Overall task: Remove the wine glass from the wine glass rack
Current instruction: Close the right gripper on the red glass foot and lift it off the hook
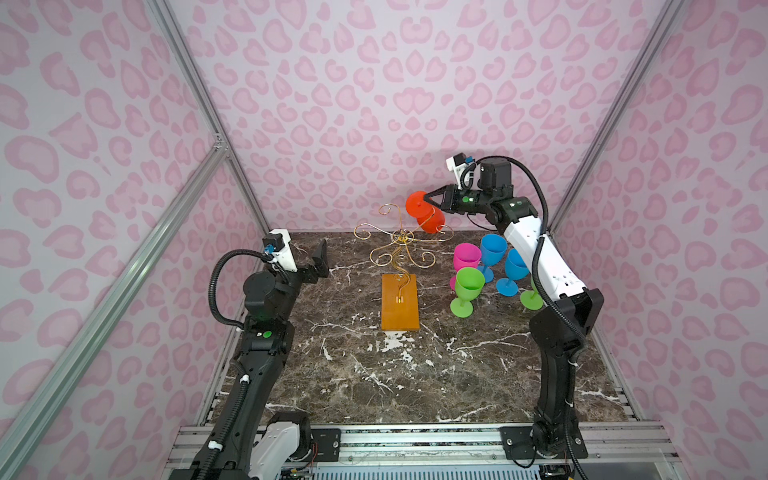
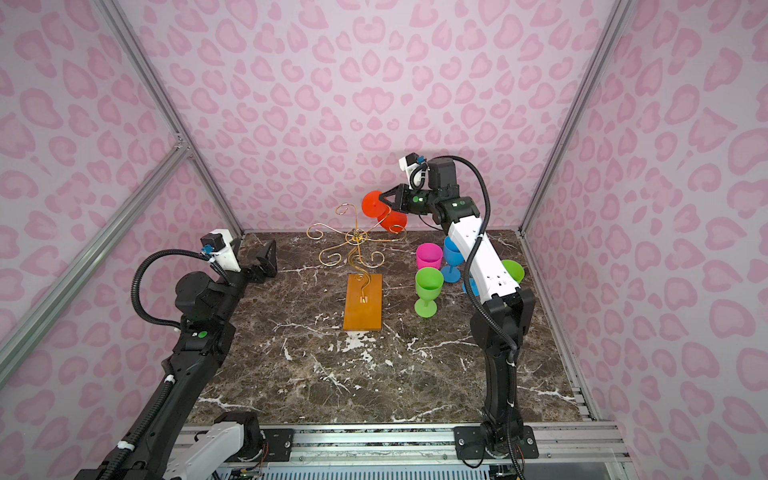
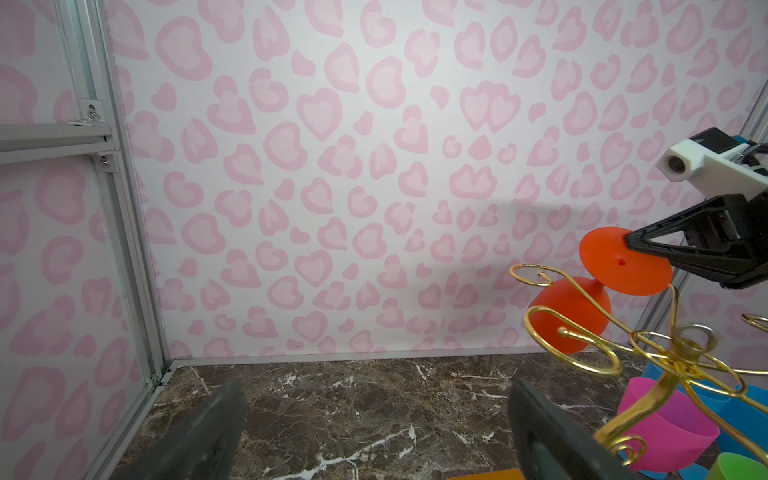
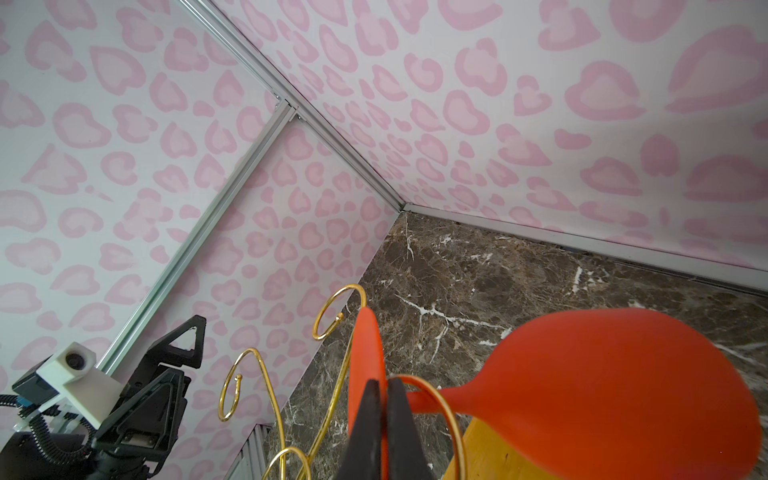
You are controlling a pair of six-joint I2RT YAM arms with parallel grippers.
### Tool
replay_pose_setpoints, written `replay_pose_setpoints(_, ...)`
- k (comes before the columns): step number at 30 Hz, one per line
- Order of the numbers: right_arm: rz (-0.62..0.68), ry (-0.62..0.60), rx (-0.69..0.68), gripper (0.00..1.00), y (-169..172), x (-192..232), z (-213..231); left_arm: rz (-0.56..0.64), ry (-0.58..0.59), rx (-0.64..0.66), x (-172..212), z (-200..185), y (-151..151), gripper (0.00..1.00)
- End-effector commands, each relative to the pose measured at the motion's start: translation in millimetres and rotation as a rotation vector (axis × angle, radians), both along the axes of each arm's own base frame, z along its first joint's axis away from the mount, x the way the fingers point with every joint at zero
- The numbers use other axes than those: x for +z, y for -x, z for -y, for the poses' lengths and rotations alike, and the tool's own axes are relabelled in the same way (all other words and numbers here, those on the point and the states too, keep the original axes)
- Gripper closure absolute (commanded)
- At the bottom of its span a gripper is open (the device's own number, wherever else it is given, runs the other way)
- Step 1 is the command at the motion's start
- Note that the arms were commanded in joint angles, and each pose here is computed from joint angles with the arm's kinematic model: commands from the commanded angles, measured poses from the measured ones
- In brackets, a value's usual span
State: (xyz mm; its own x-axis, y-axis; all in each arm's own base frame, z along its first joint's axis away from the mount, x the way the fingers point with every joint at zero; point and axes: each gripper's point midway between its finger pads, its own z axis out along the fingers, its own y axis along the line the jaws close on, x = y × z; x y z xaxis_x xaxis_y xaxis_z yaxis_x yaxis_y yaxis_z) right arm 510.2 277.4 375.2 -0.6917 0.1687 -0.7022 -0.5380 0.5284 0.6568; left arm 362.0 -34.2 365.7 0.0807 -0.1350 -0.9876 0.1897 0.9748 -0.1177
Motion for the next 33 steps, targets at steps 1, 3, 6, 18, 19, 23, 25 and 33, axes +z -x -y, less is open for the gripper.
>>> replay_pose_setpoints(1,-0.006,-0.014,-0.013,1.0,-3,0,1,0.04,0.001,-0.005,14,0,3,0.0)
replay_pose_setpoints(3,-0.004,-0.025,-0.009,1.0,-2,3,1,0.039,0.002,-0.005,14,0,3,0.0)
replay_pose_setpoints(6,0.001,-0.038,-0.01,1.0,-1,9,1,0.041,0.002,-0.005,14,0,3,0.0)
replay_pose_setpoints(18,0.039,-0.1,-0.023,1.0,6,38,8,0.042,0.005,-0.004,15,0,4,0.0)
replay_pose_setpoints(19,0.039,-0.101,-0.023,1.0,6,39,8,0.043,0.005,-0.003,15,-1,4,0.0)
replay_pose_setpoints(23,0.041,-0.108,-0.028,1.0,9,40,11,0.045,0.005,0.0,16,-1,4,0.0)
replay_pose_setpoints(25,0.038,-0.115,-0.024,1.0,11,40,10,0.047,0.007,0.001,17,-2,5,0.0)
replay_pose_setpoints(33,0.026,-0.151,-0.021,1.0,18,39,11,0.048,0.007,0.004,17,-2,5,0.0)
